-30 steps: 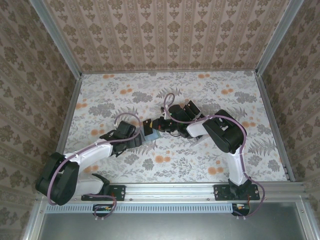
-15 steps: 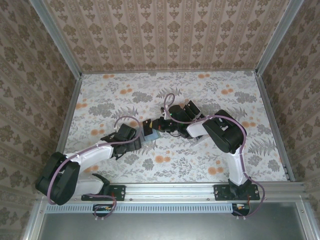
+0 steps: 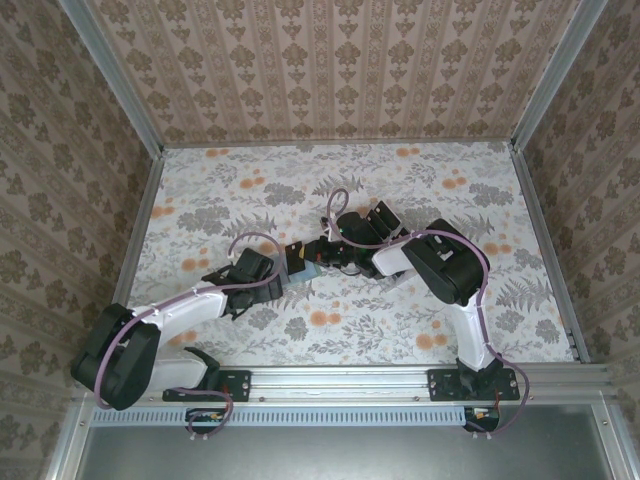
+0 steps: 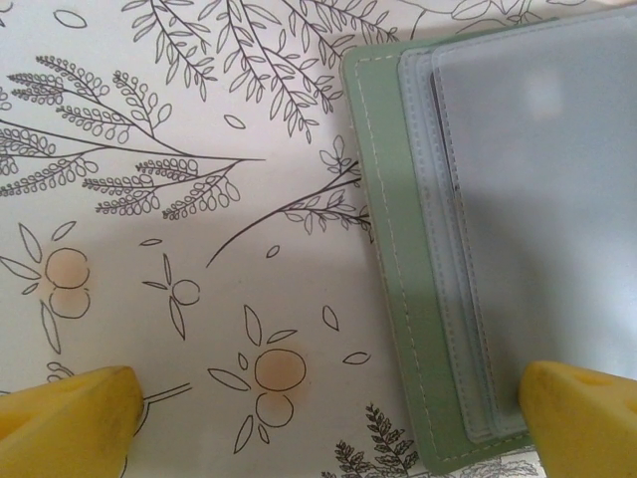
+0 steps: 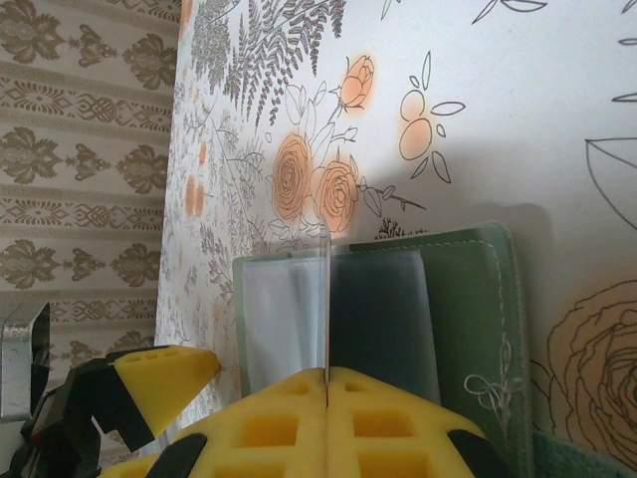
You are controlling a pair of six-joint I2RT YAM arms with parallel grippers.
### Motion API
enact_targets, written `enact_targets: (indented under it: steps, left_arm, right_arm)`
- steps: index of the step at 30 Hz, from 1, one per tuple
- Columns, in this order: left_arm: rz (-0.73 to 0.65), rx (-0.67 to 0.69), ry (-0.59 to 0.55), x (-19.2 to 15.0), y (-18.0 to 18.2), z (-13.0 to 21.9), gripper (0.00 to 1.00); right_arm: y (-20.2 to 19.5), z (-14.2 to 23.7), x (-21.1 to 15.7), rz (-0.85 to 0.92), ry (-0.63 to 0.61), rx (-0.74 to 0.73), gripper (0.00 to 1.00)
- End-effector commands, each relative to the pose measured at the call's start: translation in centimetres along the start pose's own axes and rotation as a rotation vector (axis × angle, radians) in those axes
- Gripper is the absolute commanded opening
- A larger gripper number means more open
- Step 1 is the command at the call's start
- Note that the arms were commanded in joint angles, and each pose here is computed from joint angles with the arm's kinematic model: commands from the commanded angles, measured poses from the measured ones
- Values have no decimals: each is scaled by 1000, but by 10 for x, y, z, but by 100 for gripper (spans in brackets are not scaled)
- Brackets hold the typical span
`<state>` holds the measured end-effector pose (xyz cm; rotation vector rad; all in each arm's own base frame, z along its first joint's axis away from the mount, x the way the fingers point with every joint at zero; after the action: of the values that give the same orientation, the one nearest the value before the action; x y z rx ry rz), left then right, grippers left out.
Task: Put the credit cards into the card holder
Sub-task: Insert the credit card into the card slot.
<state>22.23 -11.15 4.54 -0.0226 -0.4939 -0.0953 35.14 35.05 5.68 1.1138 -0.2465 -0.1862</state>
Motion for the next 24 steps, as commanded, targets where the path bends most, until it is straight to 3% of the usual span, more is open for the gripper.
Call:
enact_targets:
  steps: [1,24]
  left_arm:
    - [4,33,57,-18,7,-5,100]
    - [3,33,56,-17,6,-5,100]
  right_arm:
    - [-7,-4,-7,1,19,6,0]
    - [-8,-3,-21,-24,71,44,0]
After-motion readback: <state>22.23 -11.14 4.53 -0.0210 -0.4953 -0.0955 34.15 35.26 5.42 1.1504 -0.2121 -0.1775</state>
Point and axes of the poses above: each hand's point on the last joint's axis, 136 mm out from that joint toward the fingers, its own z axis back along the fingers, its own y axis along the line the jaws close on, x = y × z, the point moved 3 cm from there along z, back along the fingers, and after that the axes turned 13 degrees about -z, right-handed, at the moved point
